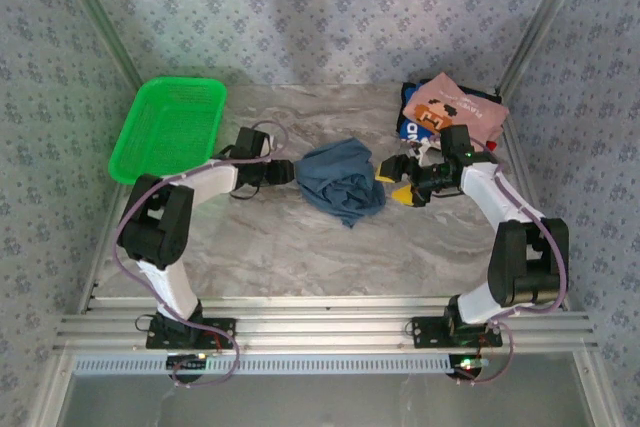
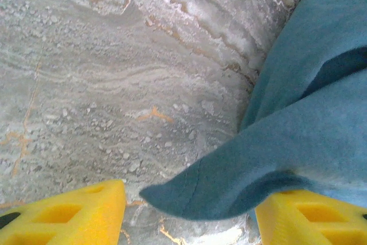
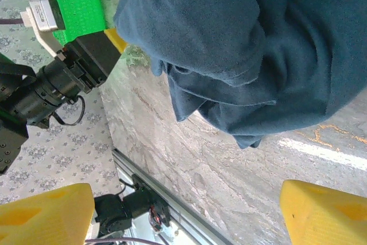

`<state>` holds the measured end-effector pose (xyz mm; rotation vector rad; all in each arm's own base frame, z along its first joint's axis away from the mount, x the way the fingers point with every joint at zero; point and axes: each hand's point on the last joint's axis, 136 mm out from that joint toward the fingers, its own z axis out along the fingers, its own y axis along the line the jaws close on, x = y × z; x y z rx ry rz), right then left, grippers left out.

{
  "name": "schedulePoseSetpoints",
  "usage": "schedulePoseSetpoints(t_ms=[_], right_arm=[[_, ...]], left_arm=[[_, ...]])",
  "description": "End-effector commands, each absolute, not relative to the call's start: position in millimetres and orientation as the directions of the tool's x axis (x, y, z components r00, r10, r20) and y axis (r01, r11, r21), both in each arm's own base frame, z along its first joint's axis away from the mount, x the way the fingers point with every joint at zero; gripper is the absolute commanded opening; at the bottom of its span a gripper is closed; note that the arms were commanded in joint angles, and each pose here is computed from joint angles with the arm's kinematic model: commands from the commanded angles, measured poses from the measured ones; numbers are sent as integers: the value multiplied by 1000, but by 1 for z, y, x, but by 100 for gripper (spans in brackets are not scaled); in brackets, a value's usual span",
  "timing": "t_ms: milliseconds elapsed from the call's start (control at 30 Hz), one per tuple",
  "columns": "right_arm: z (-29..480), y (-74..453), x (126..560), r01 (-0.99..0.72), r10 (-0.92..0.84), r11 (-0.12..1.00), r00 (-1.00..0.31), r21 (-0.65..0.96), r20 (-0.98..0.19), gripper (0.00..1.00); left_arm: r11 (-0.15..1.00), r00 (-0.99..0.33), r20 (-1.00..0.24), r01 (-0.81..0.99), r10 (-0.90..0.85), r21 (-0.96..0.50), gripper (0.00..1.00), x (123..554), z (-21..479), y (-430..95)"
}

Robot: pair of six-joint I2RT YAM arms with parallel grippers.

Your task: Fold and stack the t-shirts

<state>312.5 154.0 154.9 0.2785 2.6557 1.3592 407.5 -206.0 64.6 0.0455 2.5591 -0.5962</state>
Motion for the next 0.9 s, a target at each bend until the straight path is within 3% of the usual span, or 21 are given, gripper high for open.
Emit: schedulePoseSetpoints(t_ms=[0, 367, 500, 667, 867], right_arm=[[157, 157, 307, 87, 215, 571, -976, 816, -47, 86], [155, 158, 305, 92, 213, 577, -976, 811, -41, 85], [155, 158, 306, 91, 214, 579, -976, 810, -43, 85], [157, 164, 302, 76, 194, 580, -980, 811, -47, 85], [129, 175, 277, 87, 135, 659, -991, 747, -4, 85]], left_arm=[[901, -855, -516, 180, -56, -396, 60, 420, 70, -212], [900, -860, -509, 205, -22, -385, 52, 428, 66, -217], [902, -855, -518, 198, -32, -383, 35, 430, 69, -216], [876, -837, -543, 208, -70, -435, 0, 428, 99, -224], [823, -759, -635, 265, -143, -502, 0, 415, 189, -234]])
